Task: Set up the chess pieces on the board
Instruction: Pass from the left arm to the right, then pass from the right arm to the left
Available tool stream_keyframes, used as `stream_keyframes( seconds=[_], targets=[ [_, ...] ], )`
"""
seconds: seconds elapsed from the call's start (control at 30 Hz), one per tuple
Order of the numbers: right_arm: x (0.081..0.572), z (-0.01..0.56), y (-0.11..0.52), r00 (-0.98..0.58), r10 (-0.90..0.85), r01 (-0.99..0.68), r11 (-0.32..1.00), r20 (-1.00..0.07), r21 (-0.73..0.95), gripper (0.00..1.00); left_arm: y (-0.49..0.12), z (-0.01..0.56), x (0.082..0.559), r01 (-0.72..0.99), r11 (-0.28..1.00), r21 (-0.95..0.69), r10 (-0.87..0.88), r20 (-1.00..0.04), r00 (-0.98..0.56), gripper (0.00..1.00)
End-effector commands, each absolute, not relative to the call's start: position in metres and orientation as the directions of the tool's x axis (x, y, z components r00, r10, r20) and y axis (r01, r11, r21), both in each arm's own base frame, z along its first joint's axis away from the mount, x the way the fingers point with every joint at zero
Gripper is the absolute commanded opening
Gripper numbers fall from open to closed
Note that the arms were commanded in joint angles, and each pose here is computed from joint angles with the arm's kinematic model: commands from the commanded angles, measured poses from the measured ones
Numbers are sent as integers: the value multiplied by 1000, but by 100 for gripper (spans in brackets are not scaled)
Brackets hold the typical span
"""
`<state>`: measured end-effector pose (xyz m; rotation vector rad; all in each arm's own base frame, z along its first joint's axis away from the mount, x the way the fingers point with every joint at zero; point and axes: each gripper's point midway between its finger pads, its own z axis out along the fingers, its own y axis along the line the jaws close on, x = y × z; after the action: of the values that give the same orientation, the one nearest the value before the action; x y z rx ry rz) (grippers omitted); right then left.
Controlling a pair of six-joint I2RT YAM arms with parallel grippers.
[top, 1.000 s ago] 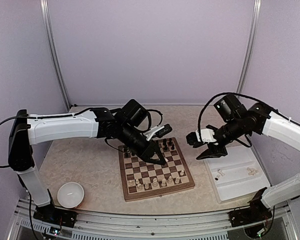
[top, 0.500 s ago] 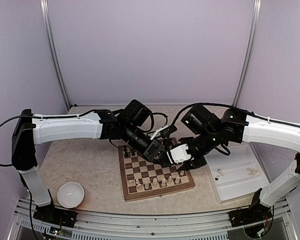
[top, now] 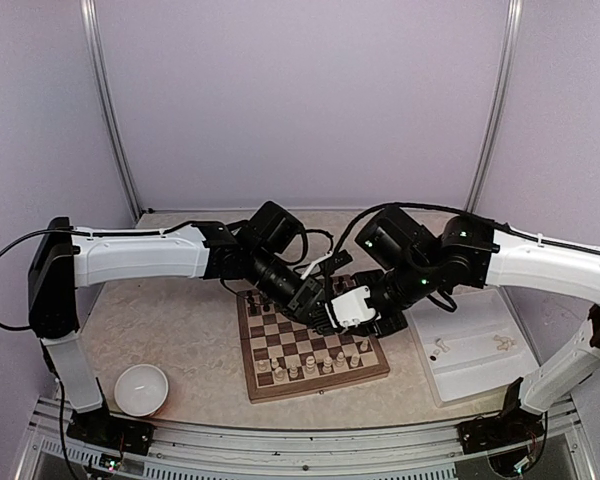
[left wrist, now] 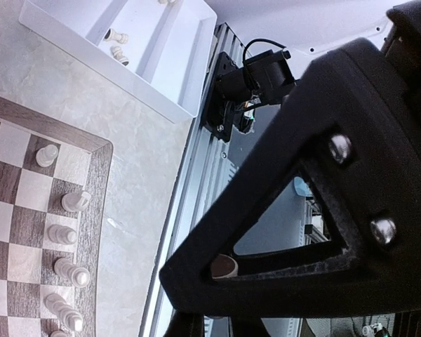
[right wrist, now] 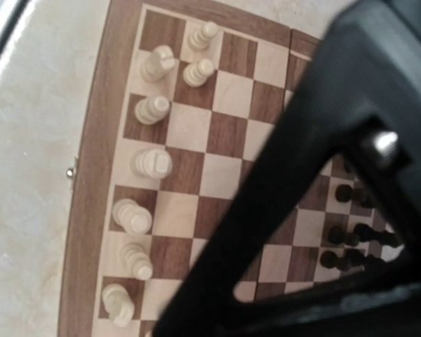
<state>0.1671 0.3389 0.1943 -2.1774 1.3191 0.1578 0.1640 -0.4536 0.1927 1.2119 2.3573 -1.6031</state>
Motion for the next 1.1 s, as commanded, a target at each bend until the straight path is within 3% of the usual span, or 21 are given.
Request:
stream_keyframes(
  seconds=[0.0,0.13,0.23,0.33,0.5,0.6,0.67,0.83,1.07],
  targets=[
    [163,194,343,511,-774,-838,-353,-373,-417,30,-456,196,171,612,145,-778,549,-451,-704,3],
    [167,192,343,503,-783,-838,-338,-366,-429,17,-454,194,174,607,160,-778,540,-446,-714,4],
    [174,191,341,475,-796,-848,-300,-375,-437,10,-450,191,179,636,198,-746,529,-465,-710,15],
    [178,206,340,427,-770,-883,-244,-474,-400,8,-441,195,187,694,243,-678,491,-531,-691,26],
    [179,238,337,299,-659,-953,-162,-690,-258,6,-421,235,200,788,297,-540,268,-744,-611,36],
    [180,249,335,181,-576,-983,-138,-797,-124,4,-417,281,191,874,330,-356,86,-911,-403,39],
    [176,254,334,87,-518,-989,-151,-851,-9,4,-417,302,183,894,379,-241,25,-963,-270,41],
    [176,266,332,-38,-445,-974,-184,-895,133,4,-430,309,192,881,442,-169,19,-980,-198,43],
    [177,270,332,-39,-434,-973,-187,-900,132,4,-445,299,196,884,444,-146,65,-979,-194,43]
  ],
)
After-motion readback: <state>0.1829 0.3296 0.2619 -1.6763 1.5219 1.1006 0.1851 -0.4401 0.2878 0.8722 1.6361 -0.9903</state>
